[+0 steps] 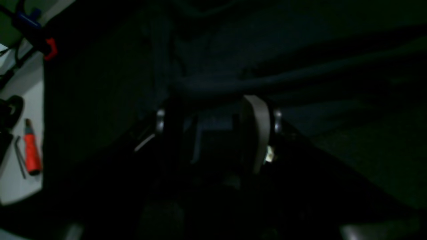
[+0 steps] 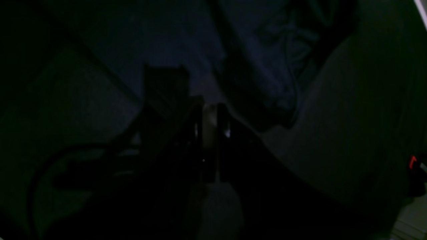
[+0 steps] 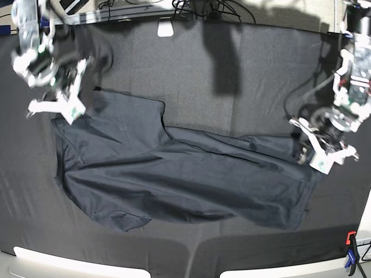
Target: Layout the t-shirt on the table in an organized manner, then fold the t-shirt properly
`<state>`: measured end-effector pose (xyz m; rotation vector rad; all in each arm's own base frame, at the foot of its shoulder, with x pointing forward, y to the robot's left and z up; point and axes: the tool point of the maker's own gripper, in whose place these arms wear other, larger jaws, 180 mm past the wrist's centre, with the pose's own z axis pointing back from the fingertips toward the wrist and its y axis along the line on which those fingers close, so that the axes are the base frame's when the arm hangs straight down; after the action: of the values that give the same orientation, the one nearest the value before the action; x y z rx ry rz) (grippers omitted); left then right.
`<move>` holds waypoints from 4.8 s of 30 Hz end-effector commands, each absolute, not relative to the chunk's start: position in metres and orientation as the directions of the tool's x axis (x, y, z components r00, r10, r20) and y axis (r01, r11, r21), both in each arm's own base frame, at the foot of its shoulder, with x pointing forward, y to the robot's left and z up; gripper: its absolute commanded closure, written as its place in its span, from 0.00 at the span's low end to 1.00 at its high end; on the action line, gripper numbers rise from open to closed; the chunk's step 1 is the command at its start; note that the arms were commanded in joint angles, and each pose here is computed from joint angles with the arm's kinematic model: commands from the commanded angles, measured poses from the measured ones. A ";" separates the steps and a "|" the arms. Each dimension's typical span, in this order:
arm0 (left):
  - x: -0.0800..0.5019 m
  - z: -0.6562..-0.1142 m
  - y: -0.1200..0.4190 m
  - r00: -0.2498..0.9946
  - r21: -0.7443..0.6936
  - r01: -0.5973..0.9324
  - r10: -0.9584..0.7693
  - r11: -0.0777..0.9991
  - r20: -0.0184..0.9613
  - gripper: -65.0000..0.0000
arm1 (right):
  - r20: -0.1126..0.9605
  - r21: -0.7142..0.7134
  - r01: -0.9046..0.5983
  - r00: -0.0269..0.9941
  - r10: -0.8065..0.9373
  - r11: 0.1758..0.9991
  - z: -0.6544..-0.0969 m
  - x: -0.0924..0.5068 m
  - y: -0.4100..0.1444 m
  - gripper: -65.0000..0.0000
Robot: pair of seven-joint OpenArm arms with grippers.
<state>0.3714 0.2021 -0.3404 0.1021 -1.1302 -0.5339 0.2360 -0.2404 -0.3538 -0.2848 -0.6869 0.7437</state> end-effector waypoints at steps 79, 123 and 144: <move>0.379 -0.329 0.205 0.312 0.348 0.327 -0.448 0.879 0.838 0.60 | 0.657 -0.579 -0.315 0.366 0.659 0.752 -0.290 0.435 -0.205 1.00; 0.378 -0.329 0.201 0.321 0.294 0.325 -0.397 0.899 0.860 0.60 | 0.747 -0.396 -0.259 0.467 0.473 0.881 -0.300 0.540 -0.187 1.00; 0.379 -0.328 0.201 0.316 0.294 0.325 -0.396 0.899 0.862 0.60 | 0.651 -0.351 -0.348 0.576 0.494 0.869 -0.318 0.414 -0.128 1.00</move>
<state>0.3683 0.1963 -0.3479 0.0510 -1.0955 -0.4771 0.4051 -0.1321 -0.3341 -0.1973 -0.7696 0.5013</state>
